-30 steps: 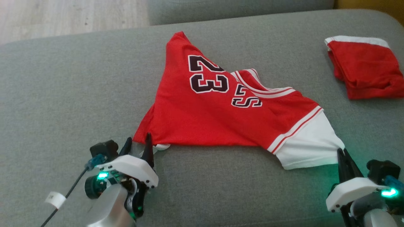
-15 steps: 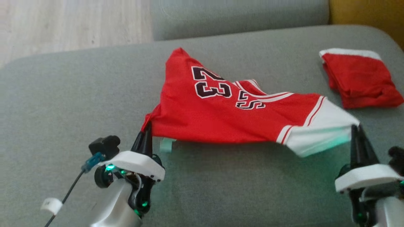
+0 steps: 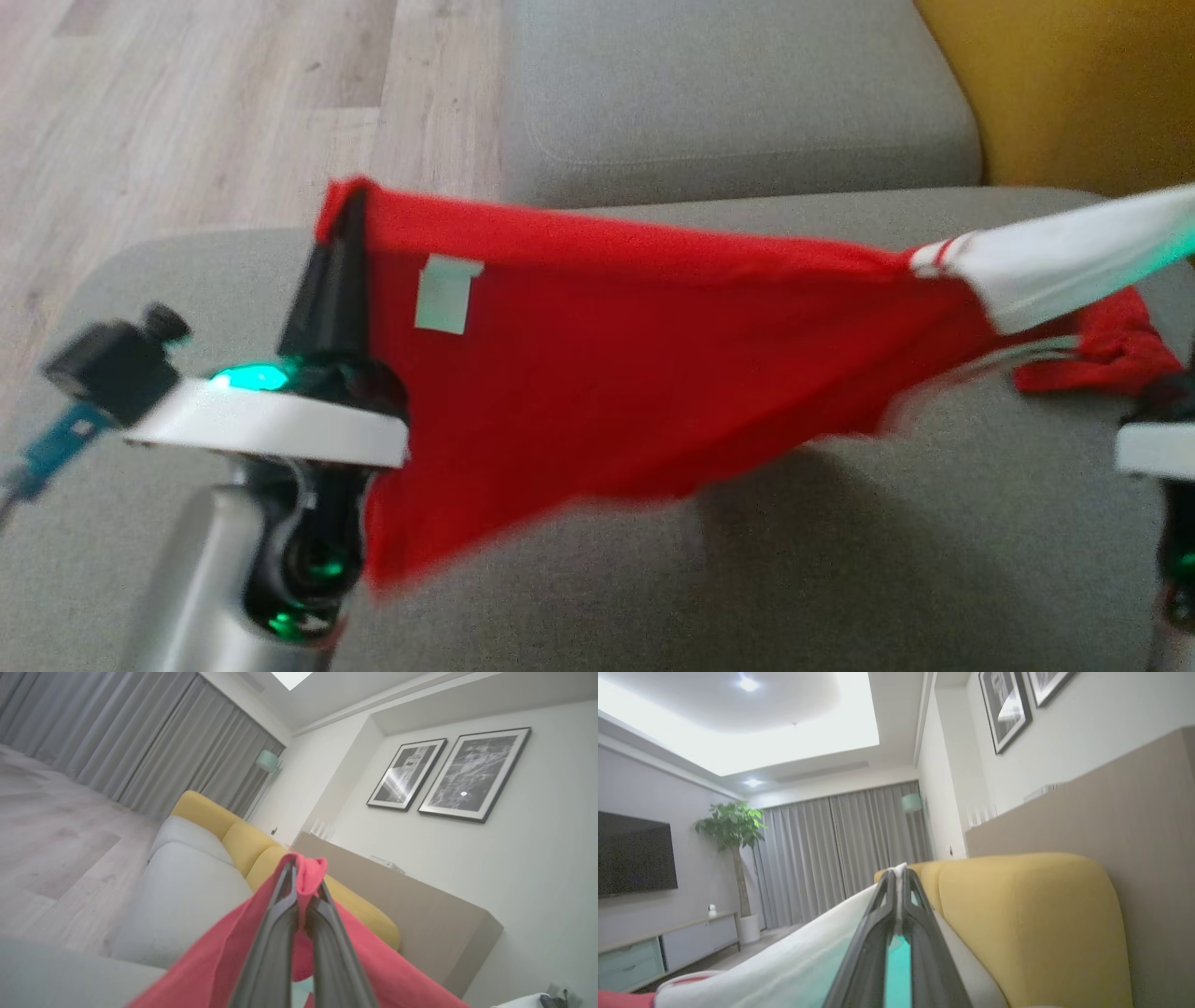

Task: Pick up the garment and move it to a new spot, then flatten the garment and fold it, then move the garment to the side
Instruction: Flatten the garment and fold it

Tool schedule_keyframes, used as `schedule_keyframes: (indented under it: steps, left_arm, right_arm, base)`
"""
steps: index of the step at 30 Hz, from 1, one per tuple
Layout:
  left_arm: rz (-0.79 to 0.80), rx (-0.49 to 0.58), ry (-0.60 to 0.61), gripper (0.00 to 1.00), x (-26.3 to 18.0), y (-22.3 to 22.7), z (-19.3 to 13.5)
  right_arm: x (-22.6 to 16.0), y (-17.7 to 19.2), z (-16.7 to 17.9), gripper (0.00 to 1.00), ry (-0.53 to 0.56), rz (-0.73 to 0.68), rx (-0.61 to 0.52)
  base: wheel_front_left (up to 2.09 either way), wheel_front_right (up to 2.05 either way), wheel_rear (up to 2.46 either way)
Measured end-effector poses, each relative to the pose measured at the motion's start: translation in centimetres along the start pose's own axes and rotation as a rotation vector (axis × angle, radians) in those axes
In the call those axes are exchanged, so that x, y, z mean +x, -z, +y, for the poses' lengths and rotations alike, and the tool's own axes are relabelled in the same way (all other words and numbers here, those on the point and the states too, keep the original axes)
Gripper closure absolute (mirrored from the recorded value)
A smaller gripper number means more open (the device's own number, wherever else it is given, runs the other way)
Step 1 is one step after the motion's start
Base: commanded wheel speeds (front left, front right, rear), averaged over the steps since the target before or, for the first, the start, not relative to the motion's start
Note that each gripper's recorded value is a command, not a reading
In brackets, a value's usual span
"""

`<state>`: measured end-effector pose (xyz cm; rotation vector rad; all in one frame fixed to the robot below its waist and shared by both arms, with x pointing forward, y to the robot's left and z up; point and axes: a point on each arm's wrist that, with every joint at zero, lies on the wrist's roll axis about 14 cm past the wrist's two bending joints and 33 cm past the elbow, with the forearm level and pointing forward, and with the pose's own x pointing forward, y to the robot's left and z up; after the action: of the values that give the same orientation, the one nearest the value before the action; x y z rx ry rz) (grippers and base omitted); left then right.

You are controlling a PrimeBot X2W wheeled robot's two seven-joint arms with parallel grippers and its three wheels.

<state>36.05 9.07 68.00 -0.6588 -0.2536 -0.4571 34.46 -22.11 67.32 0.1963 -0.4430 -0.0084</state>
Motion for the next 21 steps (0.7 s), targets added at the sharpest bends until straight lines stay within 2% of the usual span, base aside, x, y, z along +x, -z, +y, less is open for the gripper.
schedule_keyframes:
  steps: [5, 10, 13, 17, 19, 20, 21]
  left_arm:
    - [-0.027, 0.057, 0.109, 1.0, 0.2, -4.2, -4.2]
    - [-0.02, 0.143, 0.174, 1.0, 1.3, -6.5, -6.5]
    - [0.039, 0.137, 0.13, 1.0, 2.5, -5.1, -4.8]
    - [0.135, 0.102, 0.012, 1.0, 4.1, -2.1, -0.2]
    - [0.183, 0.1, -0.046, 1.0, 5.5, -0.7, 2.3]
    - [0.208, 0.122, -0.095, 1.0, 7.5, 0.1, 4.8]
    - [0.208, 0.122, -0.095, 1.0, 7.5, 0.1, 4.8]
  right_arm:
    - [1.0, -6.5, 1.9, 1.0, -0.054, -0.169, -0.012]
    - [1.4, -8.1, 2.6, 1.0, -0.074, -0.182, -0.024]
    - [2.7, -6.2, 2.4, 1.0, -0.068, -0.11, -0.032]
    - [5.4, -1.6, 2.4, 1.0, -0.077, 0.024, -0.019]
    - [7.5, 0.7, 2.7, 1.0, -0.093, 0.085, -0.022]
    - [10.3, 2.3, 3.0, 1.0, -0.113, 0.115, -0.037]
    - [10.3, 2.3, 3.0, 1.0, -0.113, 0.115, -0.037]
  base:
    - [0.0, 0.0, 0.0]
    - [0.0, 0.0, 0.0]
    - [0.0, 0.0, 0.0]
    - [0.0, 0.0, 0.0]
    - [0.0, 0.0, 0.0]
    - [0.0, 0.0, 0.0]
    - [0.0, 0.0, 0.0]
